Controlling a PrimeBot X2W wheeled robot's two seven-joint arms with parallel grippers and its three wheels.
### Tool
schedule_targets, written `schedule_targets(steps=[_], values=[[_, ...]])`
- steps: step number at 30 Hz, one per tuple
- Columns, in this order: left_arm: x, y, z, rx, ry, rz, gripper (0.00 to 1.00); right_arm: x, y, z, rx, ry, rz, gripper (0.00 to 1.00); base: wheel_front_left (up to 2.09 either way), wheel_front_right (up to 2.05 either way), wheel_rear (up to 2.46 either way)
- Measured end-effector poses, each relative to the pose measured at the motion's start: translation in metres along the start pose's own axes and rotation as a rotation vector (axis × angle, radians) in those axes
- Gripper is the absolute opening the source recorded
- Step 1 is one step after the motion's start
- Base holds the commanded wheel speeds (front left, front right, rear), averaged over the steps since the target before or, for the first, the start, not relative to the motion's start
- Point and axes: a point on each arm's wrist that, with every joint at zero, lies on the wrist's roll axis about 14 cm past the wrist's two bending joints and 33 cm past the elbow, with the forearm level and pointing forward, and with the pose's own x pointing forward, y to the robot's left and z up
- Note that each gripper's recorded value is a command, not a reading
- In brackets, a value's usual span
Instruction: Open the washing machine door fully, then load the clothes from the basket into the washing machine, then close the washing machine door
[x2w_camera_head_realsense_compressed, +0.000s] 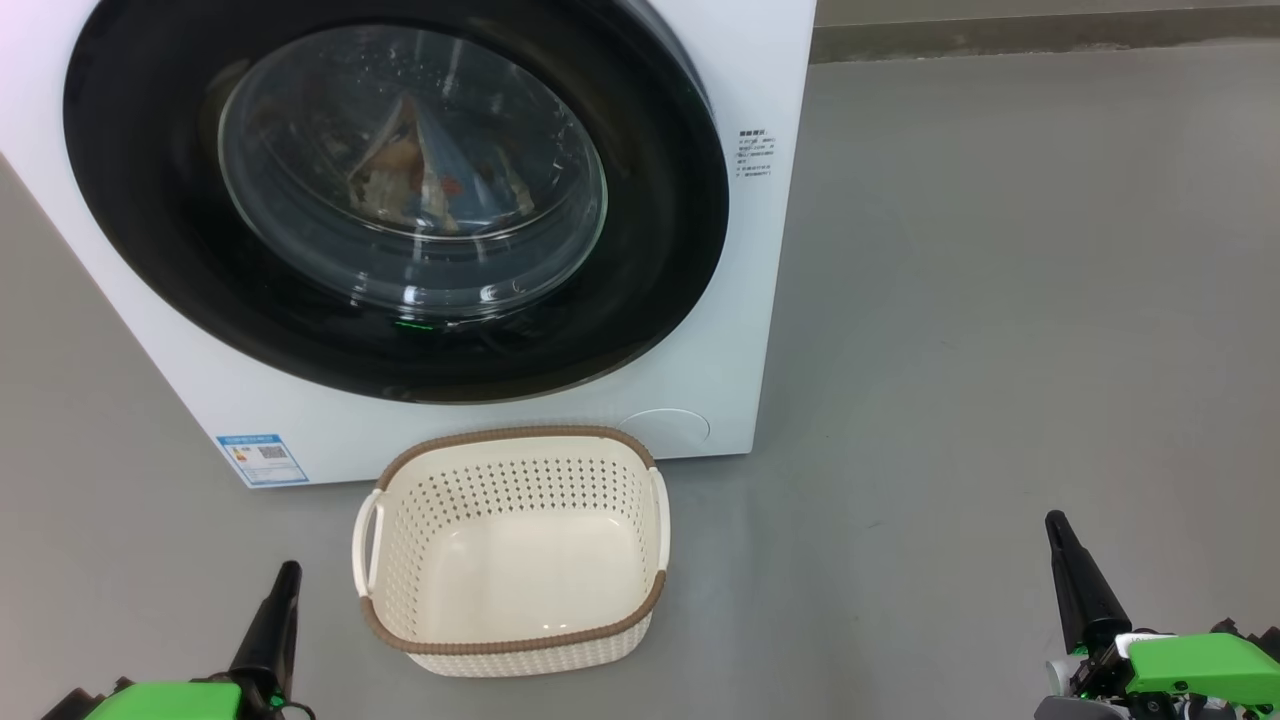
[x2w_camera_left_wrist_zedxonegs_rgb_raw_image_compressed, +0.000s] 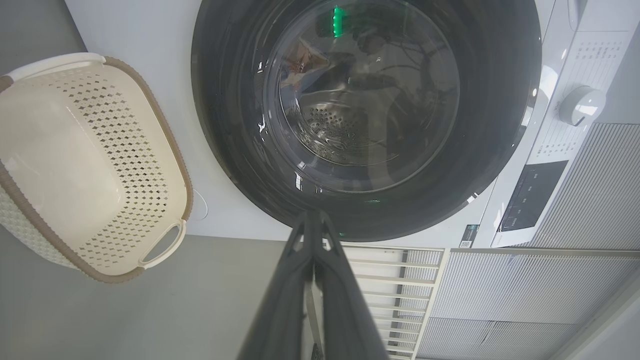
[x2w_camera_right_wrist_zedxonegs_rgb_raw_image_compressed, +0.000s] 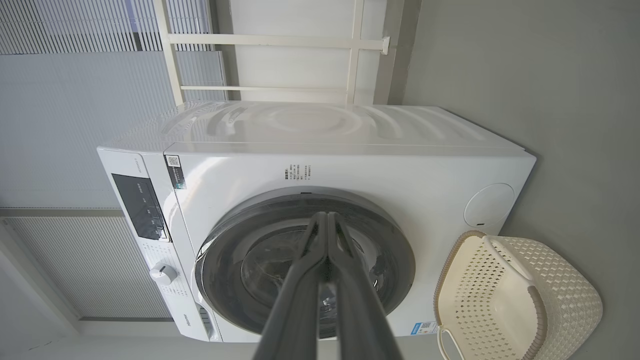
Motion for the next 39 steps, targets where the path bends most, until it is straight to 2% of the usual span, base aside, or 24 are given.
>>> schedule_targets(steps=[39], values=[[0.0000, 0.0000, 0.0001, 0.000, 0.000, 0.000, 0.00, 0.0000, 0.0000, 0.0000, 0.000, 0.000, 0.000, 0.00, 0.00, 0.00, 0.00]])
